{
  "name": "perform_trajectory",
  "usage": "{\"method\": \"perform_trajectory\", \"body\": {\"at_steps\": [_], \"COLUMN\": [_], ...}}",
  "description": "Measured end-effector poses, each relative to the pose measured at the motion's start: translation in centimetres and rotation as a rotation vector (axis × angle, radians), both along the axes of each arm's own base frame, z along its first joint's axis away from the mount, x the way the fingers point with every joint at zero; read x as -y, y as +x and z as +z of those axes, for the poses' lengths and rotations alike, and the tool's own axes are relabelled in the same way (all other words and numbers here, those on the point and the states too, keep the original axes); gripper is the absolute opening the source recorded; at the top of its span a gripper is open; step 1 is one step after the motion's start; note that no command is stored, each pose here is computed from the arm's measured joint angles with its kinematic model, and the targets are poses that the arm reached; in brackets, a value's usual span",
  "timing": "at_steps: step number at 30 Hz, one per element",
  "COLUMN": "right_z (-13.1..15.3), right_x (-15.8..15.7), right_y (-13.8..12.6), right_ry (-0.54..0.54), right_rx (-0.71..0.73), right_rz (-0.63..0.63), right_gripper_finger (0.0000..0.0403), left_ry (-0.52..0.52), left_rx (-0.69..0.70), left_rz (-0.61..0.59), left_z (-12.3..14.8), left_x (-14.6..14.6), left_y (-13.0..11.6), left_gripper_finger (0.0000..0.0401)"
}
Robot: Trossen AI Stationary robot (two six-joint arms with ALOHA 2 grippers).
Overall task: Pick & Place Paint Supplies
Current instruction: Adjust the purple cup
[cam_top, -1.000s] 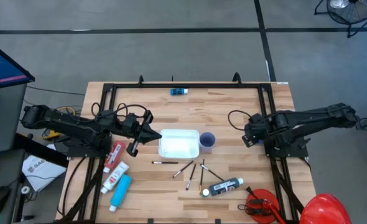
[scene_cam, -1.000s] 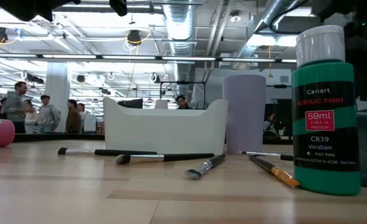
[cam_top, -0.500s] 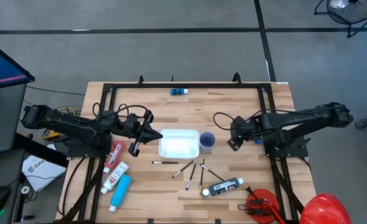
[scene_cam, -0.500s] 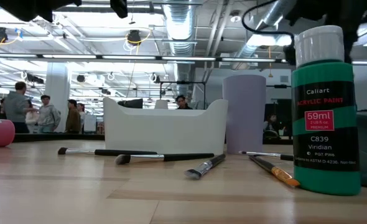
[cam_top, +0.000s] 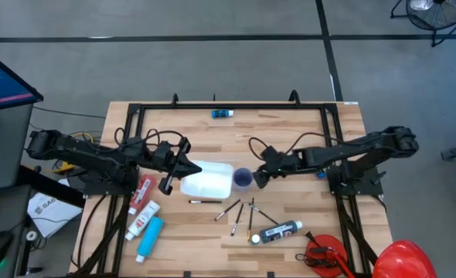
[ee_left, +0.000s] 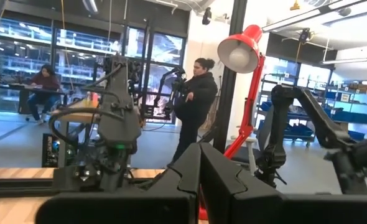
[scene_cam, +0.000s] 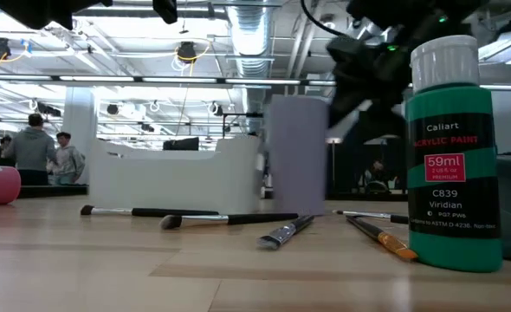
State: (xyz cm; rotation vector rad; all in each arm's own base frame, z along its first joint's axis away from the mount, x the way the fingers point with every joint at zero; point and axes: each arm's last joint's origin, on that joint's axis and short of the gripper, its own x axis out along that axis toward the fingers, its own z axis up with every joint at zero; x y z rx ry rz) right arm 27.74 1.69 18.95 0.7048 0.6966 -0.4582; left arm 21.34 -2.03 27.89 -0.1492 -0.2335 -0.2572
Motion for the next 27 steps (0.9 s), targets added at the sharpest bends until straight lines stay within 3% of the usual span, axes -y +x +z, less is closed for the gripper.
{"method": "perform_trajectory", "body": {"at_steps": [13,18,21,27], "right_z": [-4.2,-6.4,-7.2,-3.9], "right_x": [-0.2,1.6,2.7,3.3], "right_y": [6.5,6.8,5.9,4.1], "right_ry": [0.019,-0.147,-0.148,-0.141], "right_rx": [0.425,0.314,0.181,0.106], "right_rz": [0.002,0.131,0.156,0.142], "right_gripper_finger": [0.0228,0.0228,0.0228,0.0228], "left_ry": [-0.004,-0.004,-0.006,-0.027], "left_rx": [0.013,0.011,0.008,0.001], "left_rz": [-0.001,-0.001,-0.002,-0.007], "left_z": [0.1,0.1,0.1,0.1], "left_x": [0.0,0.0,0.0,0.0], "left_y": [0.0,0.0,0.0,0.0], "left_gripper_finger": [0.0002,0.0002,0.0002,0.0002]}}
